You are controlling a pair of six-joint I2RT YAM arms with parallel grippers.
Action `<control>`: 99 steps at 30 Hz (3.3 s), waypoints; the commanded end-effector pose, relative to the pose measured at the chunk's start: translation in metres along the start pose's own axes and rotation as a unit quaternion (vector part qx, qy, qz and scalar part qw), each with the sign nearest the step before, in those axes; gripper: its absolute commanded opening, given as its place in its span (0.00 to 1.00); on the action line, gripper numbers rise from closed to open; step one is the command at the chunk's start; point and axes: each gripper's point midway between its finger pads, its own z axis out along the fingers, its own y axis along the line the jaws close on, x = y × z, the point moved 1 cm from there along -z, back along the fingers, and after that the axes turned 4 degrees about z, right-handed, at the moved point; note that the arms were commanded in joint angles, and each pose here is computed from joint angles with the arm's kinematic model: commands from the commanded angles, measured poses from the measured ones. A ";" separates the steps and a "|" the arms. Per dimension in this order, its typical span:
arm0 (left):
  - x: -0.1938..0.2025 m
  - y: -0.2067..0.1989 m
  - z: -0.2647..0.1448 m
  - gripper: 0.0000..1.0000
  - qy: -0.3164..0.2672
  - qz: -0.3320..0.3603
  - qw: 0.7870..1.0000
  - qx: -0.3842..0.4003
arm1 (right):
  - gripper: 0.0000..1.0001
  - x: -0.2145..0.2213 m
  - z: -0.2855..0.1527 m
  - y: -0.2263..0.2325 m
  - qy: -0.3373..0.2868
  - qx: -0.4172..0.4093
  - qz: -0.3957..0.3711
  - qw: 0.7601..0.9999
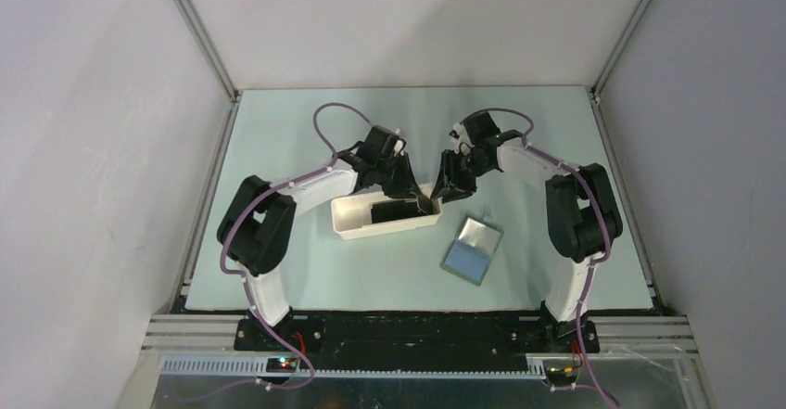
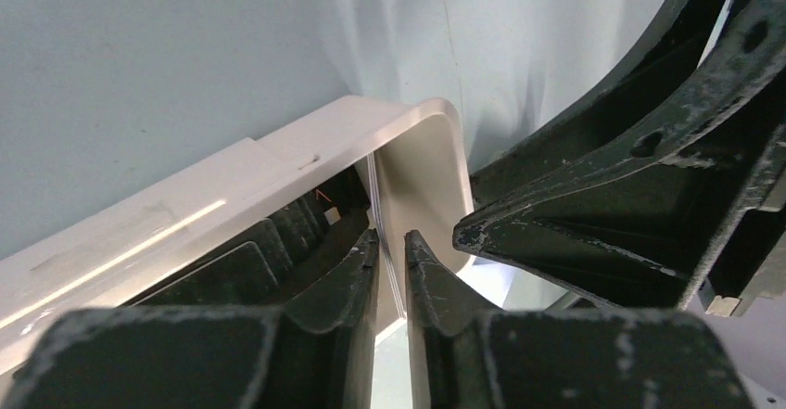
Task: Put the credit cards into the card holder
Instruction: Adjust the credit card in the storage box.
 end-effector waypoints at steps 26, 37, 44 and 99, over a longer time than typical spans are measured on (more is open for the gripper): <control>-0.001 -0.046 0.017 0.27 -0.009 -0.030 0.989 0.142 | 0.48 -0.018 -0.055 0.017 -0.047 -0.090 -0.003 0.995; 0.001 -0.046 0.014 0.00 -0.008 -0.023 0.989 0.147 | 0.47 -0.014 -0.050 0.014 -0.032 -0.093 0.001 0.995; 0.004 -0.041 0.011 0.00 -0.015 -0.016 0.990 0.138 | 0.44 -0.008 -0.043 0.008 -0.016 -0.087 0.002 0.996; -0.008 -0.040 -0.009 0.46 -0.037 -0.015 0.991 0.124 | 0.43 0.005 -0.026 0.008 0.020 -0.091 -0.001 0.996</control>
